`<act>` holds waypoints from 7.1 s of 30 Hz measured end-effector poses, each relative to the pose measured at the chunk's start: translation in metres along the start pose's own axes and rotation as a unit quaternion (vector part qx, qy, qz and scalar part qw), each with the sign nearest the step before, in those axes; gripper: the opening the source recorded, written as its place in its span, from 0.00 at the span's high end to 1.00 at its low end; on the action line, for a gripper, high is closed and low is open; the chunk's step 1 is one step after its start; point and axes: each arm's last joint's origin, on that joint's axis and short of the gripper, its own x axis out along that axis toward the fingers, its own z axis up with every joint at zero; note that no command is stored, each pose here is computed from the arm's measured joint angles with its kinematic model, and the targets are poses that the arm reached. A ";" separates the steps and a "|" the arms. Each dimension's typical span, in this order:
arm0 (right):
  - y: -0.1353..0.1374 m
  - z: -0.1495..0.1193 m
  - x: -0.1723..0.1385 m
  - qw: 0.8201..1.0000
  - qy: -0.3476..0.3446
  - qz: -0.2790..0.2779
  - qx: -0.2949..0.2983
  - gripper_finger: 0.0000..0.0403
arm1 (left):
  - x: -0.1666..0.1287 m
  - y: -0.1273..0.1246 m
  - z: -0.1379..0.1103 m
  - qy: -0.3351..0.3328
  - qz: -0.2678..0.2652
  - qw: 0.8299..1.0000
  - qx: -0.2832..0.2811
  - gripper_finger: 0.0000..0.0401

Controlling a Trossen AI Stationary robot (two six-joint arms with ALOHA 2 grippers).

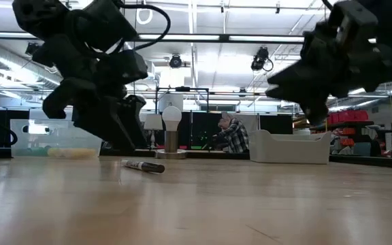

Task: Pick & Place Markers
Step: Put the brown marker into the white bin, then return to Home Position

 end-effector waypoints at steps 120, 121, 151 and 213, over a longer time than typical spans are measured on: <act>0.109 -0.013 -0.131 0.784 0.399 -0.353 0.320 0.91 | 0.007 -0.021 0.051 -0.331 -0.001 0.943 -0.045 0.47; 0.106 -0.019 -0.130 0.782 0.403 -0.347 0.325 0.91 | 0.007 -0.021 0.051 -0.330 -0.001 0.943 -0.045 0.47; 0.099 0.043 -0.147 0.852 0.387 -0.146 0.320 0.58 | 0.007 -0.021 0.051 -0.330 -0.005 0.942 -0.057 0.47; -0.055 0.043 -0.117 0.988 -0.058 0.085 -0.113 1.00 | 0.009 -0.009 0.049 -0.323 0.015 0.941 -0.104 0.47</act>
